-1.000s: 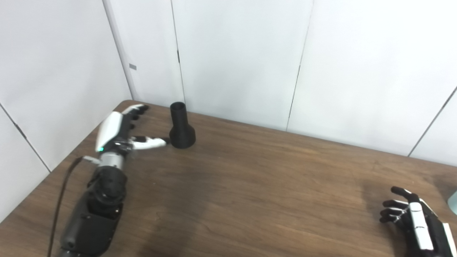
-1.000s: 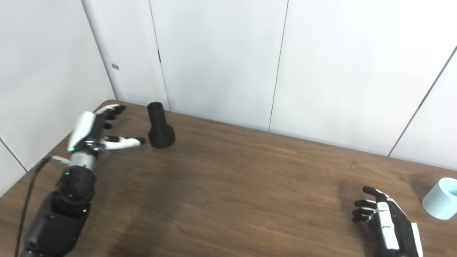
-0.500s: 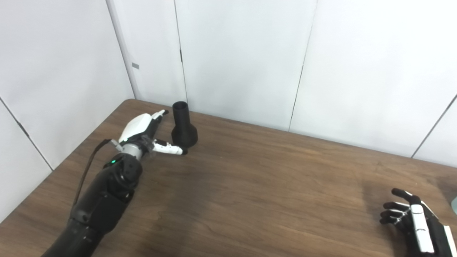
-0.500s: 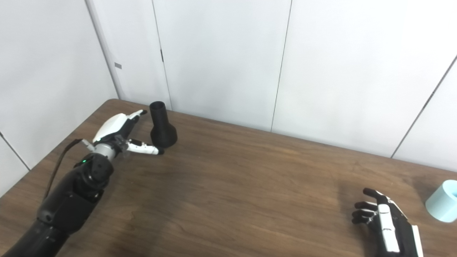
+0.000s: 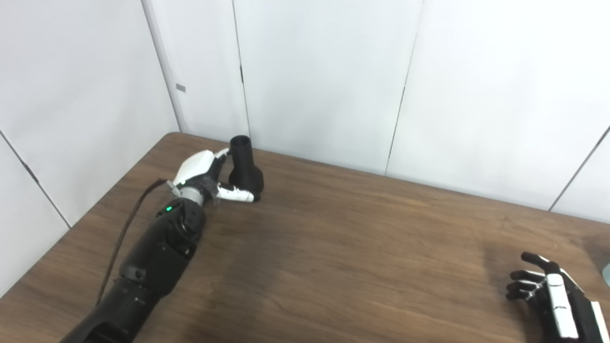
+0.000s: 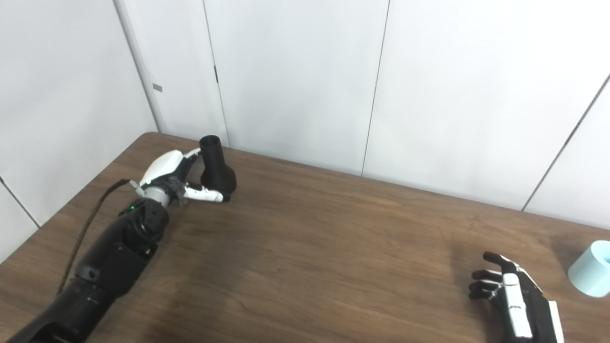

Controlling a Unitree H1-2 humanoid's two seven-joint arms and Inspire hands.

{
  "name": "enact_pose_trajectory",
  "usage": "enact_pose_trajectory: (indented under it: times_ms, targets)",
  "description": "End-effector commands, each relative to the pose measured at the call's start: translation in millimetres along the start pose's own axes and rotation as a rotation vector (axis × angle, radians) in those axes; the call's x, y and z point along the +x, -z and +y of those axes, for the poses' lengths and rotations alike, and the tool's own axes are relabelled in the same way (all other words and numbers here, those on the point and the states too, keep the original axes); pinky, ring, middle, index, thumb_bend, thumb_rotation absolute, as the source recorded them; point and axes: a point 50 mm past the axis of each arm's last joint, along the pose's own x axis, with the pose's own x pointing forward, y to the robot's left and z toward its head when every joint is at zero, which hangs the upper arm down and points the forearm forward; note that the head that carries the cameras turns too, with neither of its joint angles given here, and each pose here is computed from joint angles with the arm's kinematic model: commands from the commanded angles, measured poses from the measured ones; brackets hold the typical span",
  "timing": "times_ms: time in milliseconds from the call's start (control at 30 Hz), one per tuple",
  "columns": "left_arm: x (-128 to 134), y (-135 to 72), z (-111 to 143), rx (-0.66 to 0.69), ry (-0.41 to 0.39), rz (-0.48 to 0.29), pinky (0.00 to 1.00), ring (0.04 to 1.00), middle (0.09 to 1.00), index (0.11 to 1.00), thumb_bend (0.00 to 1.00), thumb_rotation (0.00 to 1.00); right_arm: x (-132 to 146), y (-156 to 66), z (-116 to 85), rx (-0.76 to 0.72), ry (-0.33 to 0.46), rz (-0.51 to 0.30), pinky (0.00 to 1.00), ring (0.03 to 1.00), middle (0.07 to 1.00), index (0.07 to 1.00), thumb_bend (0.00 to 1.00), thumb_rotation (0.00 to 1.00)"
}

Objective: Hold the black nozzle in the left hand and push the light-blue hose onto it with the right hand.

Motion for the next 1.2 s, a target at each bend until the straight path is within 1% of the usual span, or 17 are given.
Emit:
enact_pose_trajectory:
  times_ms: [0,67,133,200,267,333,467,600,767,1033,1067,1133,1167]
  targets:
    - [12.4,-21.2,30.0,-0.016,-0.109,-0.045,0.87,0.930,0.931,0.939,1.00,0.37,0.0,-4.6,-2.4,0.000,-0.005,-0.022,0.36,0.418,0.479,0.637,0.22,0.70]
    - [15.6,-20.6,27.7,-0.031,-0.107,-0.041,0.83,0.921,0.925,0.929,1.00,0.35,-0.2,-4.9,-2.4,0.000,-0.005,-0.021,0.36,0.421,0.481,0.636,0.22,0.70]
    - [18.1,-19.7,26.2,-0.030,-0.101,-0.034,0.77,0.909,0.921,0.918,1.00,0.35,-0.8,-5.7,-2.0,0.003,-0.006,-0.019,0.36,0.422,0.483,0.632,0.23,0.71]
    - [20.2,-20.2,24.5,-0.018,-0.092,-0.021,0.75,0.905,0.924,0.907,1.00,0.35,-1.4,-6.2,-2.4,-0.007,-0.006,-0.024,0.36,0.423,0.484,0.631,0.23,0.71]
    - [20.8,-21.1,23.7,-0.009,-0.083,-0.014,0.75,0.908,0.930,0.901,1.00,0.34,-1.5,-6.3,-3.1,-0.009,-0.007,-0.028,0.36,0.424,0.485,0.630,0.23,0.71]
    - [22.0,-21.9,22.9,-0.001,-0.072,-0.009,0.78,0.921,0.938,0.888,1.00,0.33,-1.6,-6.4,-3.9,-0.009,-0.007,-0.025,0.35,0.422,0.482,0.628,0.23,0.70]
    - [23.9,-25.1,20.1,0.015,-0.060,-0.001,0.77,0.924,0.937,0.860,1.00,0.31,-1.2,-7.4,-4.6,-0.014,-0.005,-0.020,0.35,0.419,0.480,0.626,0.24,0.71]
    - [25.3,-28.6,16.3,0.044,-0.051,-0.001,0.69,0.872,0.888,0.812,1.00,0.29,-0.7,-7.7,-5.8,-0.027,-0.007,-0.024,0.36,0.419,0.477,0.609,0.23,0.67]
    - [26.2,-30.4,12.4,0.039,-0.033,-0.004,0.68,0.866,0.859,0.766,1.00,0.24,-0.3,-7.8,-5.8,-0.020,-0.006,-0.028,0.35,0.423,0.478,0.599,0.24,0.66]
    - [26.1,-28.8,10.0,0.074,-0.015,-0.010,0.57,0.743,0.760,0.680,0.97,0.20,0.1,-9.4,-5.4,-0.030,-0.011,-0.031,0.35,0.412,0.467,0.596,0.23,0.66]
    - [25.5,-28.4,10.0,0.070,-0.013,-0.010,0.56,0.725,0.743,0.669,0.96,0.19,-0.1,-9.7,-5.6,-0.034,-0.016,-0.034,0.35,0.410,0.464,0.594,0.23,0.65]
    - [24.8,-28.5,10.2,0.050,0.000,-0.002,0.55,0.705,0.718,0.657,0.92,0.15,-0.4,-9.7,-6.8,-0.058,-0.025,-0.047,0.36,0.416,0.467,0.604,0.25,0.55]
    - [24.6,-28.7,10.0,0.029,0.005,0.004,0.57,0.727,0.726,0.653,0.91,0.13,-0.6,-9.4,-7.5,-0.068,-0.029,-0.052,0.37,0.419,0.466,0.607,0.26,0.51]
